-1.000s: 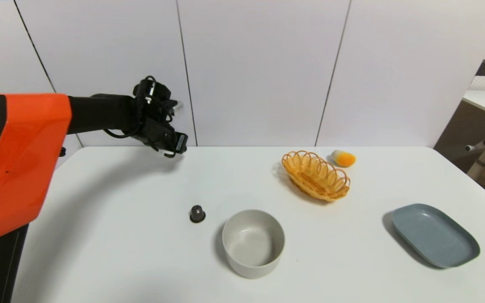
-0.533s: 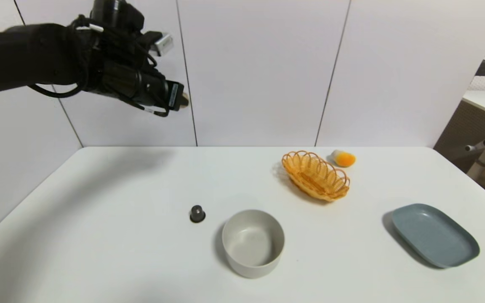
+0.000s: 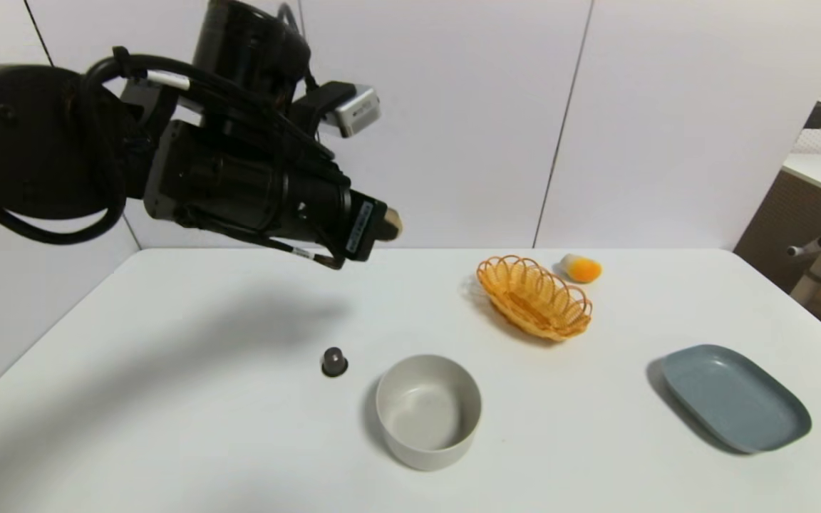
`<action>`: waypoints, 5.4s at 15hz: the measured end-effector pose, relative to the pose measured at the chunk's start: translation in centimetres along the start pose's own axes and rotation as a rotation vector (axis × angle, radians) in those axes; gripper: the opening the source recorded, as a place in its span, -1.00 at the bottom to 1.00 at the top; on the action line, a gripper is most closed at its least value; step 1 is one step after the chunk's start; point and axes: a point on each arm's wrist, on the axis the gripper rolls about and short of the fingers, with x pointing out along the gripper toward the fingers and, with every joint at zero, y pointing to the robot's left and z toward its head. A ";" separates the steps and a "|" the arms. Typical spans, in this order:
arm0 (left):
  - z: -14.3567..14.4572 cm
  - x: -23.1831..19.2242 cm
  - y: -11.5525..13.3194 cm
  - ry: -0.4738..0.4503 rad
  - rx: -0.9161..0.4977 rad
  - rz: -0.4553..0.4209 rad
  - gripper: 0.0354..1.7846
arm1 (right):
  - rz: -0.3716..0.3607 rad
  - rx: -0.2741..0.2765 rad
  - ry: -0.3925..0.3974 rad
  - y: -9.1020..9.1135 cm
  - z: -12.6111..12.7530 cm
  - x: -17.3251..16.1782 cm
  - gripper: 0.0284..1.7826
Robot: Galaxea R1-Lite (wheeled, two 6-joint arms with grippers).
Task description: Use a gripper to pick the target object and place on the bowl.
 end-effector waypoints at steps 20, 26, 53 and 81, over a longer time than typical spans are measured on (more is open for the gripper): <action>-11.6 5.3 -7.5 0.252 -0.001 -0.181 -0.26 | 0.000 0.000 0.000 0.0 0.0 0.0 0.92; -10.5 5.3 -7.5 0.170 0.025 -0.181 0.37 | 0.000 0.000 0.000 0.0 0.0 0.0 0.92; -28.1 -20.9 -2.0 -0.205 -0.229 0.705 0.89 | 0.000 0.000 0.000 0.0 0.0 0.0 0.92; -35.1 -20.3 -4.5 -0.459 -0.217 0.685 0.89 | 0.000 0.000 0.000 0.0 0.0 0.0 0.92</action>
